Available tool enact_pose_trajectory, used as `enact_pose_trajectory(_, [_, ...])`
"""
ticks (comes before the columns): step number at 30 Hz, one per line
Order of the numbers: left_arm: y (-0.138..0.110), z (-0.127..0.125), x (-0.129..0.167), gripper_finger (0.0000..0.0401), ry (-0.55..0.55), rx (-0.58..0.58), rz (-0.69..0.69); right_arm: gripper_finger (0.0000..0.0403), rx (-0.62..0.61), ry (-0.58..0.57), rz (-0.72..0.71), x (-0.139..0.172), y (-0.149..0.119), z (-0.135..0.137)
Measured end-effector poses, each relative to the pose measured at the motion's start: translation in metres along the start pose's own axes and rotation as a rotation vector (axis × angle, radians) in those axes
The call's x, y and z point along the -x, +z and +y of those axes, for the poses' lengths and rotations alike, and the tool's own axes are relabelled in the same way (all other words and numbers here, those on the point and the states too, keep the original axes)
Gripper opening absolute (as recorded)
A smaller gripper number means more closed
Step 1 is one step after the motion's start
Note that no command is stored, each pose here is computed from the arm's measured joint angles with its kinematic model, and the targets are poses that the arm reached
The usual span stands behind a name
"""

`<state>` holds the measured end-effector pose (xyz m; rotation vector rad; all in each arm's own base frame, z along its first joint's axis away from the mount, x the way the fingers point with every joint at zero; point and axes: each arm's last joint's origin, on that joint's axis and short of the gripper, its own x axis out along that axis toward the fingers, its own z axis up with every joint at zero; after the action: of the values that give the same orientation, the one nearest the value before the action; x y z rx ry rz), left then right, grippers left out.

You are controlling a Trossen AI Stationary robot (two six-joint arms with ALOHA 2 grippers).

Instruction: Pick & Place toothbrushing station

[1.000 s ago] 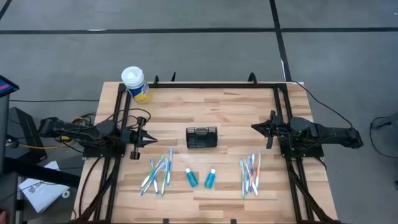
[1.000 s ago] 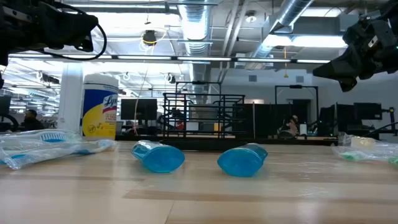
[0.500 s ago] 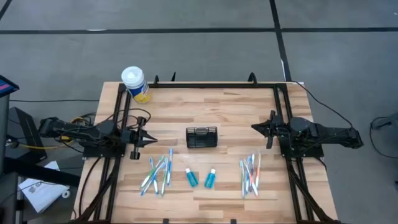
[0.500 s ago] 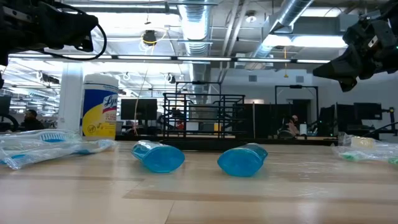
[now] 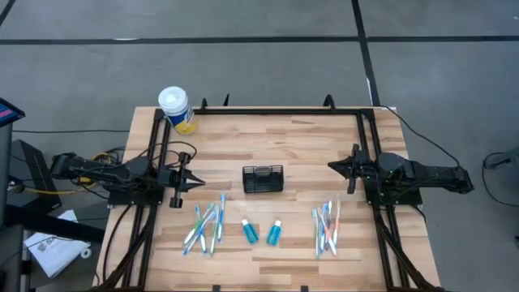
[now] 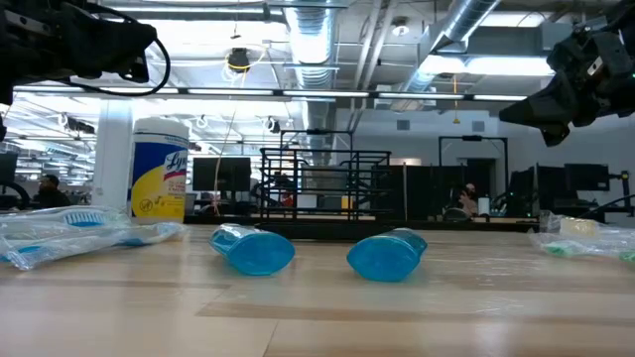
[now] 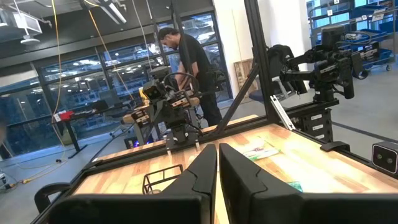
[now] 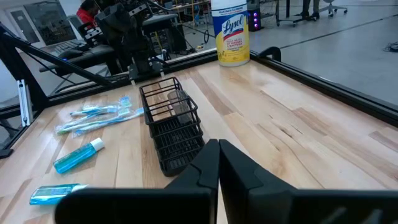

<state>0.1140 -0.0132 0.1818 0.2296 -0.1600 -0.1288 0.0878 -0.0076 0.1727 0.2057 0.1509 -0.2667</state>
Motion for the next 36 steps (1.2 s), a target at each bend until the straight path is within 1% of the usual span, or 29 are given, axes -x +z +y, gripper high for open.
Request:
enact_pose_trajectory(20, [0.0001,0.0000,0.0000,0.0013,0.000,0.000,0.000,0.0000,0.005,0.000,0.000,0.0000,0.0000,0.0000])
enact_pose_trajectory(22, [0.0000,0.0000,0.0000,0.0013,0.000,0.000,0.000,0.0000,0.088,-0.009,-0.002,0.0000,0.0001,-0.0004])
enact_pose_trajectory(26, [0.0001,0.0000,0.0000,0.0013,0.000,0.000,-0.001,0.0000,0.339,-0.026,-0.002,0.0000,0.0003,-0.0009])
enact_pose_trajectory(28, [0.0002,0.0000,0.0000,0.0013,0.000,0.000,-0.001,0.0000,0.419,-0.026,0.000,0.0000,0.0002,-0.0009])
enact_pose_trajectory(31, [0.0003,0.0000,0.0000,0.0013,0.000,0.000,-0.003,0.0000,0.477,-0.026,0.000,0.0000,0.0003,-0.0009])
enact_pose_trajectory(33, [0.0004,0.0001,0.0000,0.0013,0.001,0.000,-0.004,0.0000,0.478,-0.026,0.001,-0.0001,0.0002,-0.0010])
enact_pose_trajectory(36, [0.0010,0.0002,0.0000,0.0013,0.002,0.000,-0.010,0.0000,0.446,-0.026,-0.002,0.0000,0.0004,-0.0009])
